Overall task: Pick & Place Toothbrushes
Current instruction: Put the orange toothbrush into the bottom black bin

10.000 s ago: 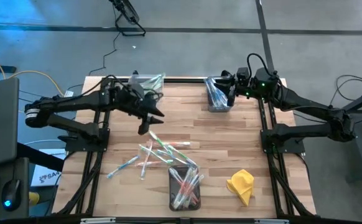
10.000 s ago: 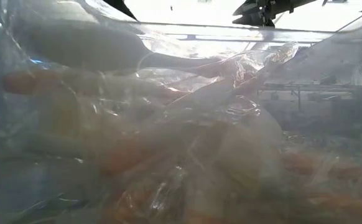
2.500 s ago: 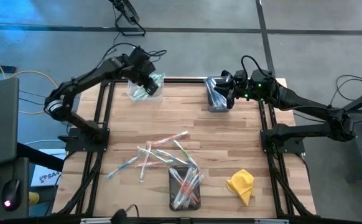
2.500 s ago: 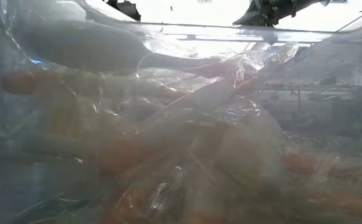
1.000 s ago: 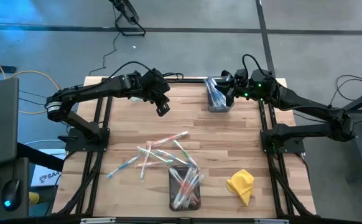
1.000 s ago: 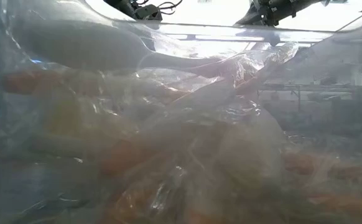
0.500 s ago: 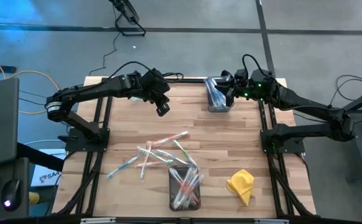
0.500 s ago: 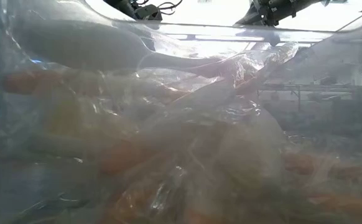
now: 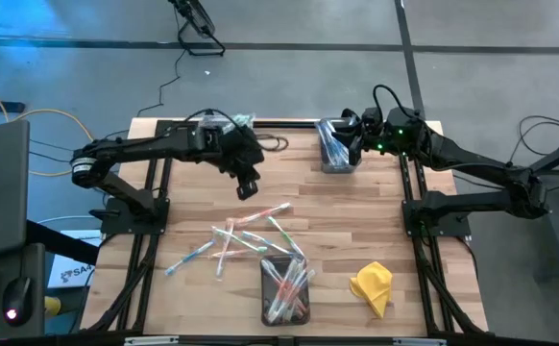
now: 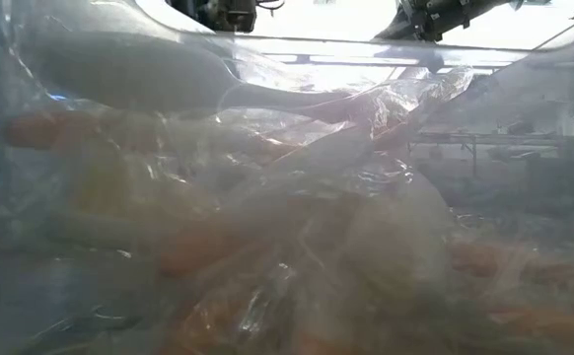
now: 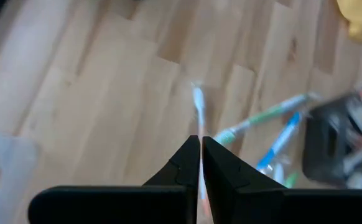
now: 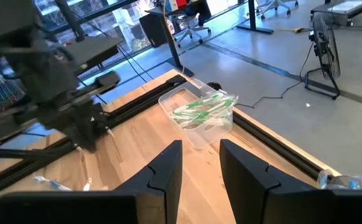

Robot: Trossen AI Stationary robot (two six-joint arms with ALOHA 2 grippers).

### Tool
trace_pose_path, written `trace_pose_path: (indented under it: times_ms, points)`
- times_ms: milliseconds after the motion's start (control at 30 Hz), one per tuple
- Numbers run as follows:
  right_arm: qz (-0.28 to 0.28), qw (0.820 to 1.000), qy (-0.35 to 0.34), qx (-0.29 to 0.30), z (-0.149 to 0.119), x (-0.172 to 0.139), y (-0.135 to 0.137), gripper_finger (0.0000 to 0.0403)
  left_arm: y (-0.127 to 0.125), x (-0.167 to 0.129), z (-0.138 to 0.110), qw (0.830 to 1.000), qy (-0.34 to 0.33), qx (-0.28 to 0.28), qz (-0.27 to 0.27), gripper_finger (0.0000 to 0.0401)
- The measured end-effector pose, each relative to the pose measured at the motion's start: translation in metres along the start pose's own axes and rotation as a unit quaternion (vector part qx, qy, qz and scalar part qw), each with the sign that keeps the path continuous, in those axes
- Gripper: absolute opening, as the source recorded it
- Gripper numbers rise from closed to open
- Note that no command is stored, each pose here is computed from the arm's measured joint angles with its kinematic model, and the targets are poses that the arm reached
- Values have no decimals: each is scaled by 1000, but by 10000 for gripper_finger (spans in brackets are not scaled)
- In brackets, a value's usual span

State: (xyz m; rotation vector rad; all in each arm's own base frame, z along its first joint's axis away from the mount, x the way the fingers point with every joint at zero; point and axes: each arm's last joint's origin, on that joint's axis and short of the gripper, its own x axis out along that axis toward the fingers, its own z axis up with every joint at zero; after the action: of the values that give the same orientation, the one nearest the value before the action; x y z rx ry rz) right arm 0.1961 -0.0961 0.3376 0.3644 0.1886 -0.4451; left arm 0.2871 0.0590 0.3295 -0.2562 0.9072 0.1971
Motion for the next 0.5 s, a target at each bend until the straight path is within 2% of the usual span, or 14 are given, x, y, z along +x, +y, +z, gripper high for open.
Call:
trace_pose_path:
  times_ms: [333,500]
  points:
    - [1,1000,0,-9,0,0,0,100,-32,1,-12,998,39,41,-29,17]
    - [1,1000,3,-9,-1,0,0,100,-34,3,-14,999,47,-18,-8,18]
